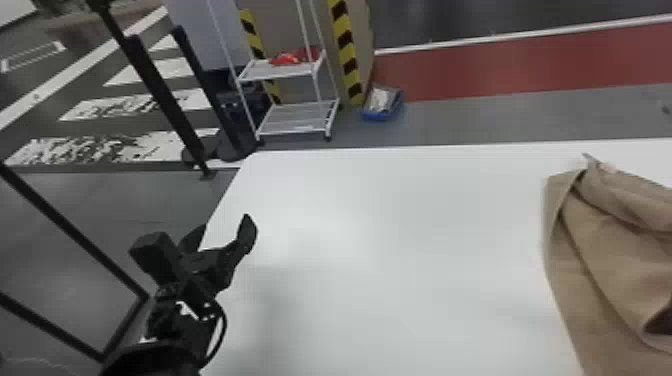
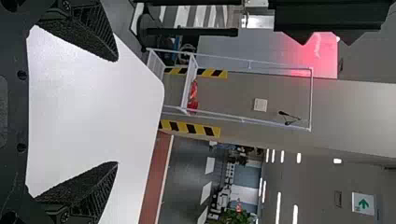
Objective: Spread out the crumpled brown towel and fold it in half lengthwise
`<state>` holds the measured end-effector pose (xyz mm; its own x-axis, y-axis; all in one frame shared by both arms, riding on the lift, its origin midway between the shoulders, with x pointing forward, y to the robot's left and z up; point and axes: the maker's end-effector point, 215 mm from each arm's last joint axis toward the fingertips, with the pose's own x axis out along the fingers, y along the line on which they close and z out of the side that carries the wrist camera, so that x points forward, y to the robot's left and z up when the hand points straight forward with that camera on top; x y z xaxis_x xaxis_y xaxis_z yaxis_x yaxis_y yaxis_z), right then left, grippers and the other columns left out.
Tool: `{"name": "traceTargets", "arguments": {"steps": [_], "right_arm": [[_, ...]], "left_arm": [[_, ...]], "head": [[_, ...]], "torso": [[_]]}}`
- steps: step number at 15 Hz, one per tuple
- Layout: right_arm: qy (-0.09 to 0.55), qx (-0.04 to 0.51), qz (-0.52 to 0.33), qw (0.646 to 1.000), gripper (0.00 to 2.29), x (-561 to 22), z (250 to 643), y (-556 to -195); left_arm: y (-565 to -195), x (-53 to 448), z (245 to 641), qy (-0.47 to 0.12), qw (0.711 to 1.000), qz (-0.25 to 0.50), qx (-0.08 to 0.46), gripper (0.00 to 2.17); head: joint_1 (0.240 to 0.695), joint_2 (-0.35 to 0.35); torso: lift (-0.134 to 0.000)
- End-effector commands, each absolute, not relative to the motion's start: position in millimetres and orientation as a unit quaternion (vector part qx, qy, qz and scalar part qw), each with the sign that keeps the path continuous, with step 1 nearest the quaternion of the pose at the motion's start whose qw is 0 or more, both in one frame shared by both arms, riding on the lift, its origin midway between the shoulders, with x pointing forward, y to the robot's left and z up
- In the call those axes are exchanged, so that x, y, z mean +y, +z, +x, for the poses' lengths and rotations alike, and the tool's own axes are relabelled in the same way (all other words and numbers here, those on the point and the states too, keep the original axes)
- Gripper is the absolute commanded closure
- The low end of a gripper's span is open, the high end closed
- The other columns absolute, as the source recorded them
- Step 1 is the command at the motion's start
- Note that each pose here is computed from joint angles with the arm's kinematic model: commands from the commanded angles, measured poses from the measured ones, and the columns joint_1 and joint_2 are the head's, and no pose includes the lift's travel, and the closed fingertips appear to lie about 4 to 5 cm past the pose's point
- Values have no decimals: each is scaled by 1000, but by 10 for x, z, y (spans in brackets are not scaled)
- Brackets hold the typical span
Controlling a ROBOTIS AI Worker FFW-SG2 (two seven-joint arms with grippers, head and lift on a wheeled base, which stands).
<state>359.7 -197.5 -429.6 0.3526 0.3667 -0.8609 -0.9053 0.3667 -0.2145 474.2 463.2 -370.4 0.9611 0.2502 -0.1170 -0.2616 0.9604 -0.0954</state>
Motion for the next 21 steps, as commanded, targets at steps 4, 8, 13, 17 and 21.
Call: {"name": "traceTargets", "arguments": {"steps": [4, 8, 13, 17, 21], "right_arm": [[439, 396, -350, 726, 252, -1988, 3496, -4513], [446, 410, -341, 719, 485, -1955, 3486, -4669], [477, 379, -296, 735, 1571, -1659, 3539, -4479], [522, 308, -203, 769, 1875, -1094, 3747, -3997], [586, 224, -165, 761, 1875, 24, 4054, -3602]], "left_arm": [[-3712, 4606, 4765, 127, 989, -56, 52, 90], [-3722, 4615, 4753, 128, 989, -55, 54, 90], [-3739, 4608, 4748, 127, 989, -56, 56, 90], [-3735, 4601, 4760, 127, 989, -56, 55, 90], [-3736, 4591, 4758, 126, 989, -56, 56, 90]], "head": [[695, 348], [695, 345], [695, 350], [695, 350], [695, 350]], "torso": [[-125], [-125], [-125], [-125], [-125]]}}
